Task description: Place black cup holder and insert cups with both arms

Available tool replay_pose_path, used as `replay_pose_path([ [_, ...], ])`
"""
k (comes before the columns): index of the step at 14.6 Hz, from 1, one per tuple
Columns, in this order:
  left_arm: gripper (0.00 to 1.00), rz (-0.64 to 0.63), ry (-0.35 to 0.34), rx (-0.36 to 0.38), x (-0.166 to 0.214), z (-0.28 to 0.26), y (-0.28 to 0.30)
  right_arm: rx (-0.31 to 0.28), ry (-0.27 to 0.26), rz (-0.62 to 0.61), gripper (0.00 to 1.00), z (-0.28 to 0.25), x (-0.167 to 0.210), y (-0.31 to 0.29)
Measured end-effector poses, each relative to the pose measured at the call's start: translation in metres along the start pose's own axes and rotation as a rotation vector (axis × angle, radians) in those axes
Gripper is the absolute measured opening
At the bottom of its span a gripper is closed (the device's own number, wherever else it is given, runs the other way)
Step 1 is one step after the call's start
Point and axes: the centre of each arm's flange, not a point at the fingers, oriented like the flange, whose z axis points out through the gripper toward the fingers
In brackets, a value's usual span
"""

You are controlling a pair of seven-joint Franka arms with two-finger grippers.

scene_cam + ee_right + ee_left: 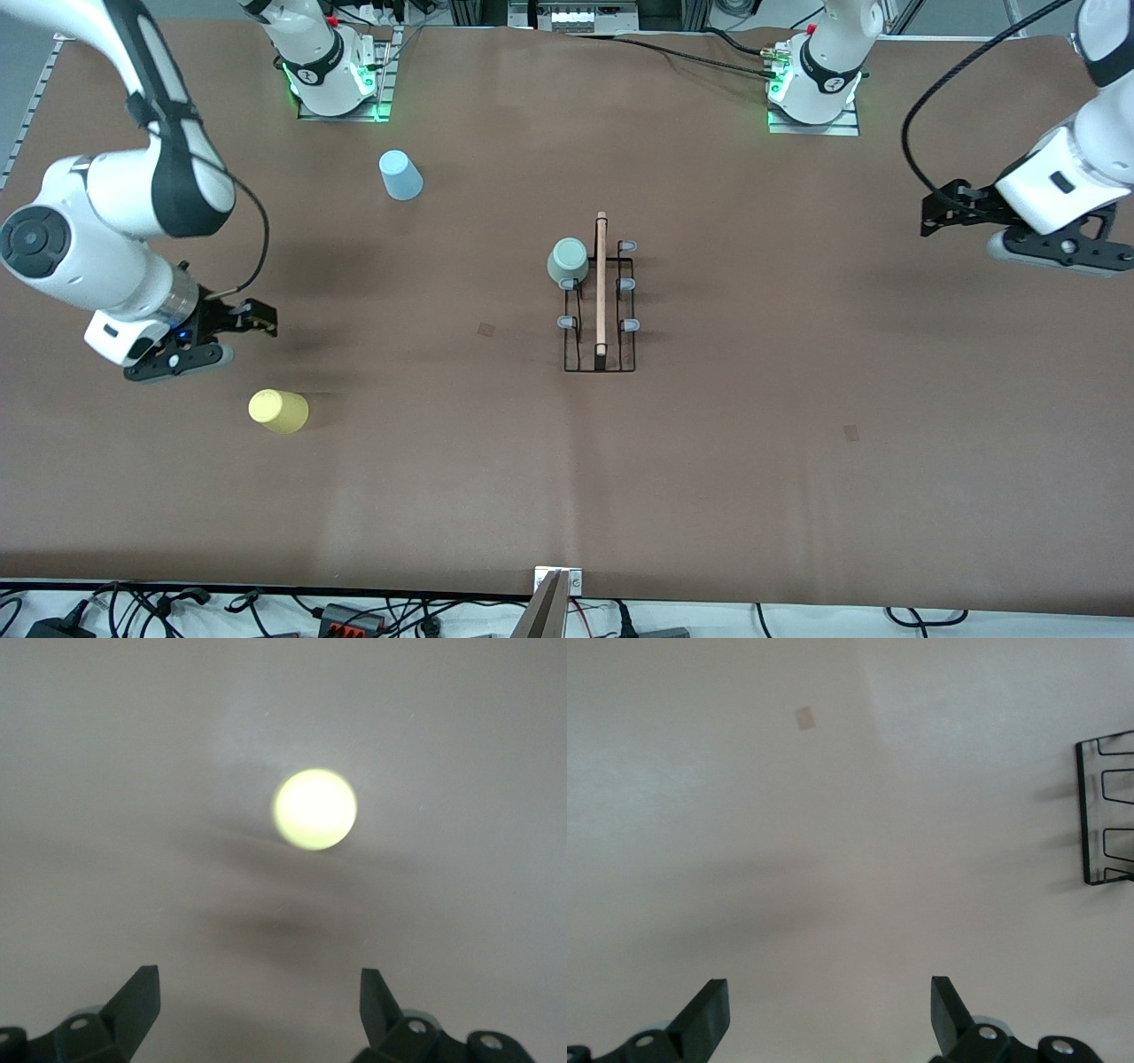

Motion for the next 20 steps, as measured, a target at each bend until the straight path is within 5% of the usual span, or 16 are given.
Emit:
replay_pose_path([
  [8,1.0,0.014,0.023,-0.018,0.024,-0.001,0.0,-0.013,0.123,-0.073,1.0,0.054,0.016,0.022],
  [20,1.0,0.012,-0.002,0.004,0.016,-0.021,0.003,-0.001,0.205,-0.076,1.0,0.094,0.03,0.022],
])
